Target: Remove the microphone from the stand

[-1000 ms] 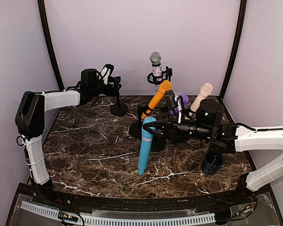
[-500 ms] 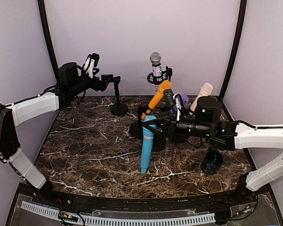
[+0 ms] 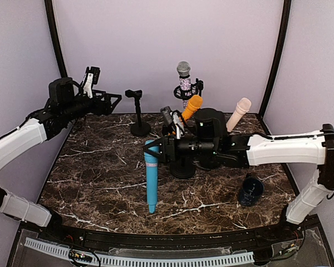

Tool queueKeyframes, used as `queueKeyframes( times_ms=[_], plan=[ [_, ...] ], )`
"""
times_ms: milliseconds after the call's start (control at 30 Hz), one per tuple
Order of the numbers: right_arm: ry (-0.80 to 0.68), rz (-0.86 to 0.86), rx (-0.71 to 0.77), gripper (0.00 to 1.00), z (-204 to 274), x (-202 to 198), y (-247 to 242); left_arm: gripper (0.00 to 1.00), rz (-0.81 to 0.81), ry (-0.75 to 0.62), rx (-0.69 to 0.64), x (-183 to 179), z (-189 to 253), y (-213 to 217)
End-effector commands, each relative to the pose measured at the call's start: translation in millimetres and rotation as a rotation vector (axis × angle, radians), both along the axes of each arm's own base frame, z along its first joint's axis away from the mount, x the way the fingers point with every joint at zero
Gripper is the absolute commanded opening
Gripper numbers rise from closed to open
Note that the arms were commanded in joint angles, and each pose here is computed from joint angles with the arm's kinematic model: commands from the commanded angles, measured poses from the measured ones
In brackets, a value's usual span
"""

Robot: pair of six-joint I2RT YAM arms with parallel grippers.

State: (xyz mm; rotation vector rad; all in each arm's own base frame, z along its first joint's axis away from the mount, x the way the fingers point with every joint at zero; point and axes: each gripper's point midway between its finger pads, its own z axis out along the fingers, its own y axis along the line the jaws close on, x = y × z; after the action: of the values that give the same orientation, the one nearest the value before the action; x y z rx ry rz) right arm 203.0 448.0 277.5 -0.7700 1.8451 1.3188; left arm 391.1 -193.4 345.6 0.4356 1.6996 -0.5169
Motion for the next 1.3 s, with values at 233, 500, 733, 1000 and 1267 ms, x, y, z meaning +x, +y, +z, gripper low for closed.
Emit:
queueKeyframes(
  times_ms=[233,500,733,1000,1267],
  plan=[
    [0.306,-0.027,0.073,0.34,-25.2,17.6,80.7,0.90,-0.077,0.070,0.123,-48.0,-25.2,9.8],
    [0.492,-0.085,0.019,0.37,-79.7,36.6,119.6,0.90,-0.114,0.056,0.071,-68.1,-37.1,8.9],
    [0.558,-0.183,-0.050,0.40,-126.7,54.0,135.3,0.90,-0.076,0.025,0.092,-70.8,-33.8,17.3],
    [0.625,-0.297,-0.085,0.60,-169.9,66.8,134.5,0.90,-0.071,0.027,0.115,-70.8,-39.6,18.0],
    [0.588,-0.306,-0.118,0.77,-176.3,68.9,131.9,0.90,-0.056,0.009,0.167,-72.7,-45.7,17.1]
  ],
)
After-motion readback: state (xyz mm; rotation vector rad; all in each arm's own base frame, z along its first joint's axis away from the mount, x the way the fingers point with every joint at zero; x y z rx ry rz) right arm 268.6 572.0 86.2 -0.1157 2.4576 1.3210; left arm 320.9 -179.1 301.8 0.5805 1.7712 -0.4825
